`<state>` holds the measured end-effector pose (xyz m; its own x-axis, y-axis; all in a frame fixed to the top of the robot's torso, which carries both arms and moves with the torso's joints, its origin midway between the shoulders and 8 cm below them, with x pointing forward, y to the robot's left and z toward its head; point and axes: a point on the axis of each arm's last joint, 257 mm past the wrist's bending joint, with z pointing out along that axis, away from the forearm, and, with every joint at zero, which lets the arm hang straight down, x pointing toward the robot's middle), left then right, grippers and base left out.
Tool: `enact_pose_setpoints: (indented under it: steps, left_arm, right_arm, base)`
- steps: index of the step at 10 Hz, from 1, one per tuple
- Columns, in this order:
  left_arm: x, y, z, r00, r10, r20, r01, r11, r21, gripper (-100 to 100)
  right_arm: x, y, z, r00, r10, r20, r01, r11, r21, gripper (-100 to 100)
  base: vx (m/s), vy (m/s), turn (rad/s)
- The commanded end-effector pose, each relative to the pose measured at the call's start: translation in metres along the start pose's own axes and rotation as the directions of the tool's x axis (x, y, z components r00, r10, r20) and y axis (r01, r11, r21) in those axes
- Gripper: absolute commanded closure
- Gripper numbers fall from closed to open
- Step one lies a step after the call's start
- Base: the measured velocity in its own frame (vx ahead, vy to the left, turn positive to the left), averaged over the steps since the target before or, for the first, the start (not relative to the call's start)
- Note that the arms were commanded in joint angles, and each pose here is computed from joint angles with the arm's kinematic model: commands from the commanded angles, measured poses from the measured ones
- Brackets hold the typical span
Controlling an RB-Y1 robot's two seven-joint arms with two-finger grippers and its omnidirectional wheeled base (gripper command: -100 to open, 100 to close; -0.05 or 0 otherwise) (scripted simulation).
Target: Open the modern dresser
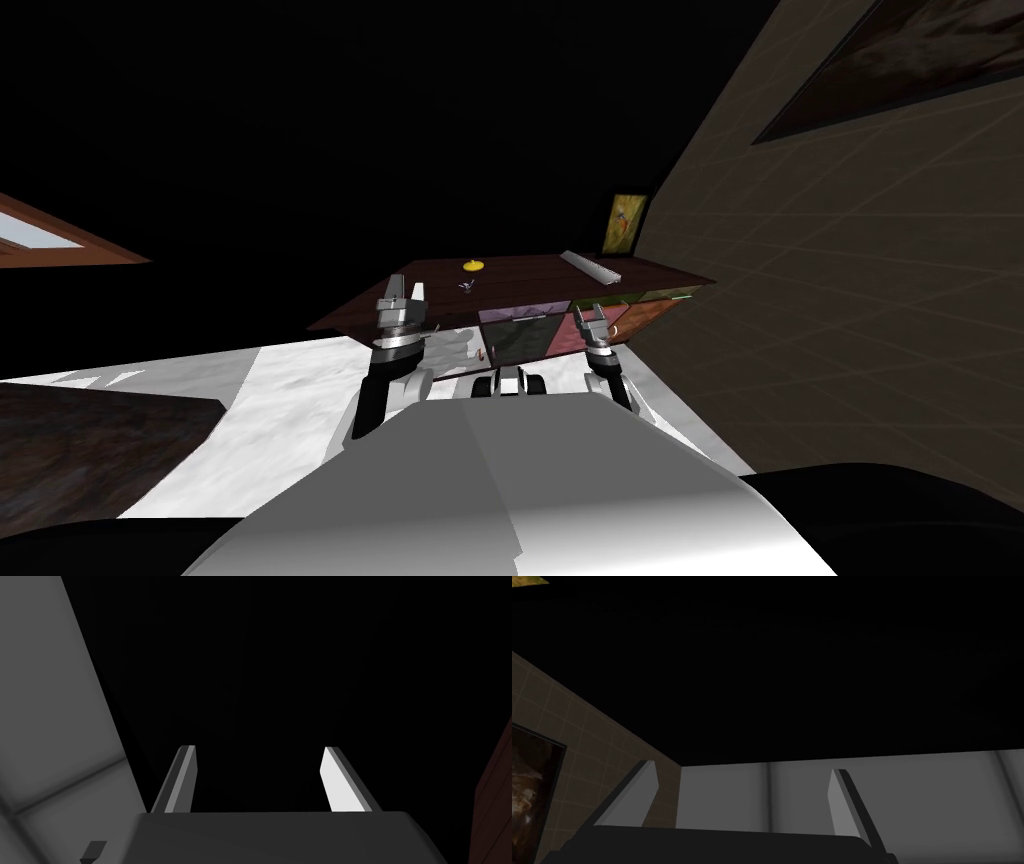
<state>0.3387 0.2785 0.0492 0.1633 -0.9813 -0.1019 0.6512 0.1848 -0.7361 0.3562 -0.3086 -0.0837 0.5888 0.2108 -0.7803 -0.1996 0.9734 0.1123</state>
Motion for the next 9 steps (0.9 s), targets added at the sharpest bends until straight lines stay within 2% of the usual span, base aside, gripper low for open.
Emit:
enact_pose_setpoints:
  steps: [1, 3, 4, 6, 7, 9]
  left_arm:
    - [0.0, 0.0, 0.0, 1.0, 0.0, 0.0, 0.0, 1.0, 0.0, 0]
    - [0.0, 0.0, 0.0, 1.0, 0.0, 0.0, 0.0, 1.0, 0.0, 0]
    - [0.0, 0.0, 0.0, 1.0, 0.0, 0.0, 0.0, 1.0, 0.0, 0]
    - [0.0, 0.0, 0.0, 1.0, 0.0, 0.0, 0.0, 1.0, 0.0, 0]
    - [0.0, 0.0, 0.0, 1.0, 0.0, 0.0, 0.0, 1.0, 0.0, 0]
    - [0.0, 0.0, 0.0, 1.0, 0.0, 0.0, 0.0, 1.0, 0.0, 0]
  right_arm:
    - [0.003, -0.005, -0.006, 0.995, -0.098, 0.002, 0.098, 0.995, -0.009, -100]
    - [0.003, -0.005, -0.006, 0.991, -0.135, 0.002, 0.135, 0.991, -0.009, -100]
    - [0.006, -0.009, -0.012, 0.981, -0.192, 0.005, 0.192, 0.981, -0.017, -100]
    - [0.006, -0.009, -0.012, 0.97, -0.244, 0.006, 0.245, 0.969, -0.017, -100]
    - [0.01, -0.013, -0.017, 0.957, -0.289, 0.008, 0.289, 0.957, -0.024, -100]
    - [0.01, -0.013, -0.017, 0.939, -0.343, 0.01, 0.343, 0.939, -0.023, -100]
  base:
    - [0.039, 0.021, 0.036]
    - [0.008, 0.005, -0.002]
    - [0.024, 0.019, 0.066]
    - [0.023, 0.018, 0.015]
    - [0.022, 0.024, 0.066]
    - [0.021, 0.017, 0.011]
